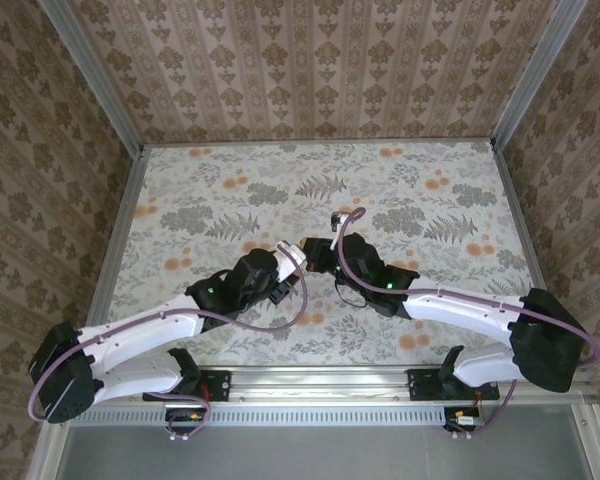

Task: Unlock with the key

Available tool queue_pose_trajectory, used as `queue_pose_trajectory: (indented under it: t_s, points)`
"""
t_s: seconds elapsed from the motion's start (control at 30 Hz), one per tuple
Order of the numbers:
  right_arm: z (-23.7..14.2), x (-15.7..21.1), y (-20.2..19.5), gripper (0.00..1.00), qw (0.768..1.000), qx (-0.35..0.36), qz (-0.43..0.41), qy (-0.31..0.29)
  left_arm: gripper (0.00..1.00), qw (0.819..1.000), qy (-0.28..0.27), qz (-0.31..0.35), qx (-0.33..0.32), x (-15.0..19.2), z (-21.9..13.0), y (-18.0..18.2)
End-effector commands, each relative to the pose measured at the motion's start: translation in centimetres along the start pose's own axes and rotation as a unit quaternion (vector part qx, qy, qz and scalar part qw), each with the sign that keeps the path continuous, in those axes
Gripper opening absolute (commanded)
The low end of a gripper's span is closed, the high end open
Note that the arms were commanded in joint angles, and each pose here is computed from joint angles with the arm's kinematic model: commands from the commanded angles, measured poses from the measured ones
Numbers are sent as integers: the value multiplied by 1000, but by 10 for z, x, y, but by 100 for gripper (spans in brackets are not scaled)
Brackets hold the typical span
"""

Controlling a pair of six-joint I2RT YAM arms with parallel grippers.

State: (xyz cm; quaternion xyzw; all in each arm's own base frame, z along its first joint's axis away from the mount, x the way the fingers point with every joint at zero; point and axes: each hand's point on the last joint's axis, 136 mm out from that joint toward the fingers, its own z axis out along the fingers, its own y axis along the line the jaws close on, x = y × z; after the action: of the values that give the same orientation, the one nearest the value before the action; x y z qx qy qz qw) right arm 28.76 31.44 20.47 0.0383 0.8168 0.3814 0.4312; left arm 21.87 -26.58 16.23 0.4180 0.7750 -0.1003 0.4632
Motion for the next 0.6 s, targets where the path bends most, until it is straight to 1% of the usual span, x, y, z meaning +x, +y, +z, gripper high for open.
queue_pose_trajectory:
  t_s: [0.0, 0.3, 0.47, 0.53, 0.57]
  points:
    - [-9, 120, 5, 2, 974, -36, -29, 220, 24, 952, -304, -27, 39, -182, -72, 5]
    - [-5, 130, 9, 2, 973, -52, -12, 226, 24, 947, -318, -25, 41, -194, -74, 9]
    - [-12, 114, 8, 2, 976, -55, -9, 208, 24, 946, -321, -25, 42, -196, -77, 11]
    - [-12, 113, 6, 2, 976, -55, -6, 210, 25, 945, -323, -26, 40, -195, -78, 12]
    - [-16, 105, 13, 2, 977, -68, -3, 202, 25, 946, -321, -26, 41, -194, -77, 11]
